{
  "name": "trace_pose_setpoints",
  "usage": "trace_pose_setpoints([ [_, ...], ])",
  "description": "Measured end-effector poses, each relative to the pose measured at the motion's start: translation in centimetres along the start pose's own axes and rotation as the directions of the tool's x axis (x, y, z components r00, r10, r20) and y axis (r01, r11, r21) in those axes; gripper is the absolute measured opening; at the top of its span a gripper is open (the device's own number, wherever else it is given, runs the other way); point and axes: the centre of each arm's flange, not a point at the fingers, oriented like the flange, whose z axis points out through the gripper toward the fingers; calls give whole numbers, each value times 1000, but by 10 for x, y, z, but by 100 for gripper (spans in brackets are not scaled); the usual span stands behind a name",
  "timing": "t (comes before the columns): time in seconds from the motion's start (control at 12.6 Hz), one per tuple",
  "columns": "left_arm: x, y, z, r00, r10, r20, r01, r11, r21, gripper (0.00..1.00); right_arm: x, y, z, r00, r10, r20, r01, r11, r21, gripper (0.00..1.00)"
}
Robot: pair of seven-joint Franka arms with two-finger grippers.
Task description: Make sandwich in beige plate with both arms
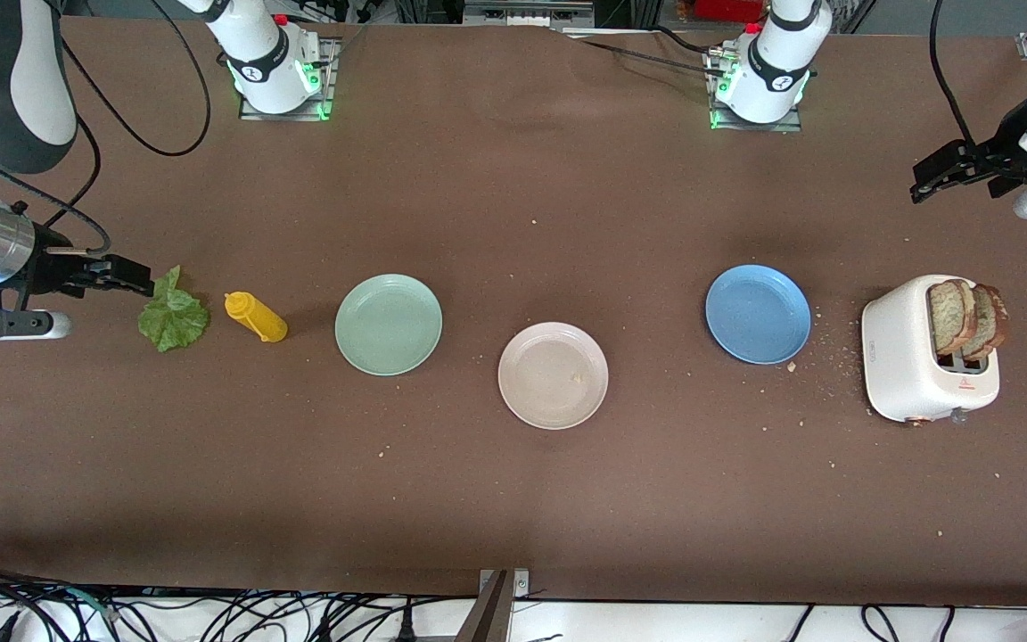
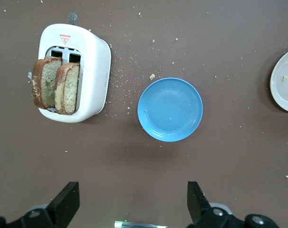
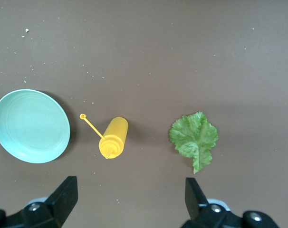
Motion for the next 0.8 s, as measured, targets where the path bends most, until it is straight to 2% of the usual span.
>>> trace_pose_setpoints([
  [0.8,5,1,7,1000,0,15,0,1000,2,100,2,6,6,1000,10,8,-10,1000,-1,100],
])
